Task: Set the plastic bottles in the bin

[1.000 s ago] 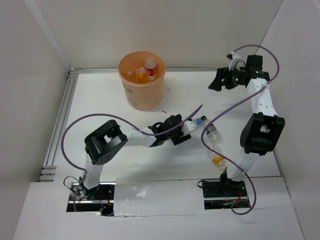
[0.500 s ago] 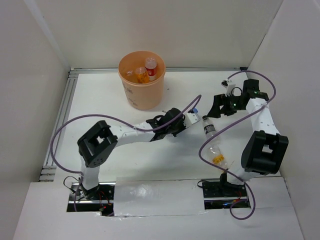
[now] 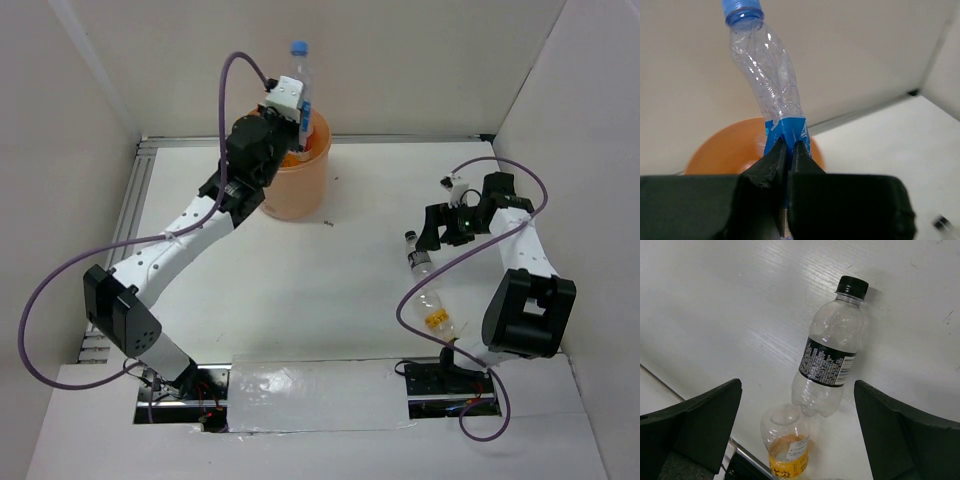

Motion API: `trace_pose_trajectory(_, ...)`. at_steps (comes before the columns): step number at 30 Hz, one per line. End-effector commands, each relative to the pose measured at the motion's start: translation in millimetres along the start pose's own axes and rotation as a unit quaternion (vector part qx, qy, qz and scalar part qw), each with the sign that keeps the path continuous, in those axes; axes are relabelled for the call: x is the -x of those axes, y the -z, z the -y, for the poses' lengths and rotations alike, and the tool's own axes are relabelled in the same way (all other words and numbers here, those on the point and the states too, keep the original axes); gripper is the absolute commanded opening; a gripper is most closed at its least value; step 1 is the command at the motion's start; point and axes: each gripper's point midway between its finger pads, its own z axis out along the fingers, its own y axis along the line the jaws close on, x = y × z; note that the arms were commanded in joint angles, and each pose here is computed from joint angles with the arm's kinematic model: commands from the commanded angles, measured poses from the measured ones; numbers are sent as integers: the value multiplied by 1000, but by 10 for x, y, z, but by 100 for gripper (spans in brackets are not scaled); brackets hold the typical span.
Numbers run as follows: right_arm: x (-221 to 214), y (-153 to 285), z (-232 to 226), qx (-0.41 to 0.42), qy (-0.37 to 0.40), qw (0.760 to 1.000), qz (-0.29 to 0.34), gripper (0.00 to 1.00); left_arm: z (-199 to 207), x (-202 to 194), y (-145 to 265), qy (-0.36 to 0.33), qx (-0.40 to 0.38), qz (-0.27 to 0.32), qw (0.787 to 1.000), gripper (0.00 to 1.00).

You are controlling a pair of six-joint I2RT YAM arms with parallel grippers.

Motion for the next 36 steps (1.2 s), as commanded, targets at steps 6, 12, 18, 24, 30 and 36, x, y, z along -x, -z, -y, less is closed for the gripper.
trace_pose_trajectory(6,79,11,30,-15,24,999,16,100,-895,-487,-256,9,197,-35,980,19)
trace_pose_trajectory(12,-9,-138,67,-35,33,999,-18,100,-925,-576,-368,-9,210,-42,977,100)
trace_pose_trajectory(18,-252,-338,193,-69,20,995,-73,100,-513,180,-26,-34,161,27,986,100)
trace_pose_trajectory(24,-521,-608,309,-94,7,988,-123,97,392,195,644,35,8,9,999,97)
trace_pose_trajectory(30,-545,-772,346,-91,19,985,-146,62,991,-787,1471,186,-99,-106,972,70)
trace_pose_trajectory(36,316,-620,1,-15,112,991,-78,11,1397,-1777,2084,296,-128,-219,921,36)
